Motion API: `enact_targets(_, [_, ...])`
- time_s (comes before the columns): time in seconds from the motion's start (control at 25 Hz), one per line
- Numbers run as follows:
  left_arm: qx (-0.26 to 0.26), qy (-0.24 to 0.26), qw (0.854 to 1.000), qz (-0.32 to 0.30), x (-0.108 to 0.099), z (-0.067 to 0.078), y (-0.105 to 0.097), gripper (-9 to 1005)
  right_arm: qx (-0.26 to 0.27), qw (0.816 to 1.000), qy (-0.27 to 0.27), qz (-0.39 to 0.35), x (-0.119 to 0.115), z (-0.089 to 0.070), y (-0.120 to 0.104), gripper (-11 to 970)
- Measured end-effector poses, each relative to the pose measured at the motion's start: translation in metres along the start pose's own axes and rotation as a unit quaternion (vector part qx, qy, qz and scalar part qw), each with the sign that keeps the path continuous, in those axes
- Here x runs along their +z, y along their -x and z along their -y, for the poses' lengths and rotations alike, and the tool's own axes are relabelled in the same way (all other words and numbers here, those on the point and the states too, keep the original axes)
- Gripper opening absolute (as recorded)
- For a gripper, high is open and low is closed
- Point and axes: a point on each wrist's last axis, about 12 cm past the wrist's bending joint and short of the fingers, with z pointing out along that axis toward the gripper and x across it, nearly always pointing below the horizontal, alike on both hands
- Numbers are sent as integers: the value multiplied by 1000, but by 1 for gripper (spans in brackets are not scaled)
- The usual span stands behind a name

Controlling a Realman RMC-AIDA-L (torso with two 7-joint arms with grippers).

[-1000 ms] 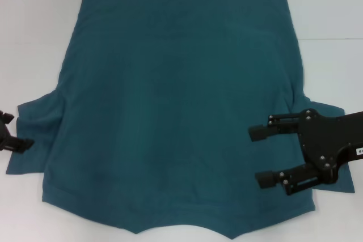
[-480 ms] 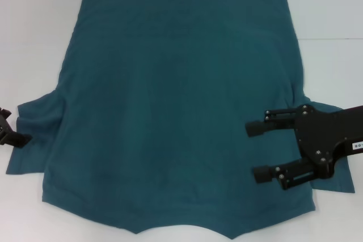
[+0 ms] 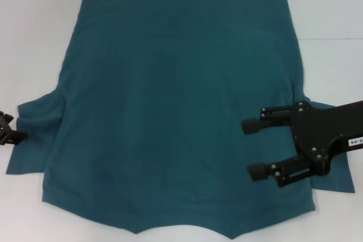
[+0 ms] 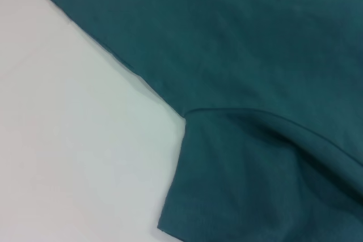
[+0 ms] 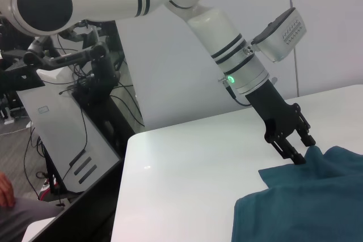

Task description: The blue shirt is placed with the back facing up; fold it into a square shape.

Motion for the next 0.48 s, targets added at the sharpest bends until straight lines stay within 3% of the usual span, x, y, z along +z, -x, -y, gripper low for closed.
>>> enact_targets(0.12, [-1, -1, 1000, 0, 3, 1, 2, 652, 0, 1000, 0, 1, 1, 0, 0, 912])
enact_targets(0.32, [-1, -6, 1000, -2, 6, 2, 3, 405, 4, 1000, 1, 0, 1, 0, 1, 912])
enact_targets(0.48, [-2, -3, 1000, -2, 6, 1, 3, 331, 1, 1000, 0, 0, 1, 0, 2, 912])
